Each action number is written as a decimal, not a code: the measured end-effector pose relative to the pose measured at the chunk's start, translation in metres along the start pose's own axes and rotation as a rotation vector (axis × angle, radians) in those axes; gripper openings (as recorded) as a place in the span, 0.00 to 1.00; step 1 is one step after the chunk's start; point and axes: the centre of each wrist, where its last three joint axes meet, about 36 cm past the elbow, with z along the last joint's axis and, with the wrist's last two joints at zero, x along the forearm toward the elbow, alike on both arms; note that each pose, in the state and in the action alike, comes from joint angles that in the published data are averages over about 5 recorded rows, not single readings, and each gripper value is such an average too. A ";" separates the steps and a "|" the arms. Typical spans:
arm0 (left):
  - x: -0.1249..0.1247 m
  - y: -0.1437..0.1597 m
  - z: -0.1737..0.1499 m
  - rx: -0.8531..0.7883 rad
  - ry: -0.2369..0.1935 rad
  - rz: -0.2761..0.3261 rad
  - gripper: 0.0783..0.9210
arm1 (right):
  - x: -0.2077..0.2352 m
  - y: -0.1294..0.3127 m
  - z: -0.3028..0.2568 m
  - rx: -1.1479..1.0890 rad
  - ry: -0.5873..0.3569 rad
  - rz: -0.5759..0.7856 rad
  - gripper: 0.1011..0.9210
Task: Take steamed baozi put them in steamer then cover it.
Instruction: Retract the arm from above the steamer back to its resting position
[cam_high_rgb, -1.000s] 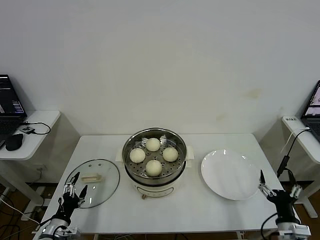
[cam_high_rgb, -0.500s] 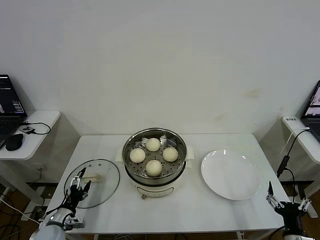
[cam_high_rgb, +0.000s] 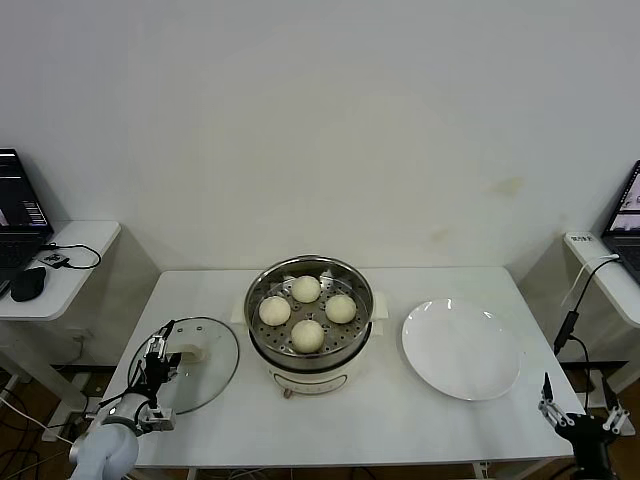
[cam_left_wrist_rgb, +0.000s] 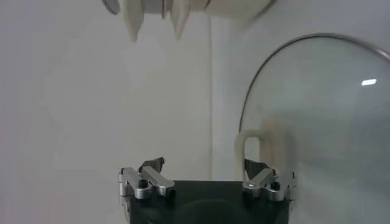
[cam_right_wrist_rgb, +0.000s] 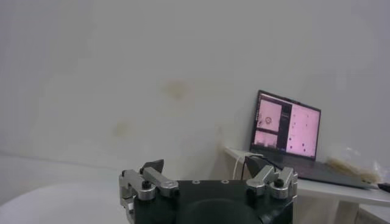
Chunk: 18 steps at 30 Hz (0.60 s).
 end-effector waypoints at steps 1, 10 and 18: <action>-0.002 -0.001 0.001 0.000 0.002 0.001 0.88 | 0.000 0.000 0.000 0.001 0.001 0.000 0.88; -0.014 -0.006 0.007 0.006 0.022 0.013 0.88 | 0.001 0.001 0.003 0.003 0.004 -0.006 0.88; -0.017 -0.011 0.008 0.010 0.023 0.026 0.69 | 0.002 0.002 0.005 0.004 0.006 -0.007 0.88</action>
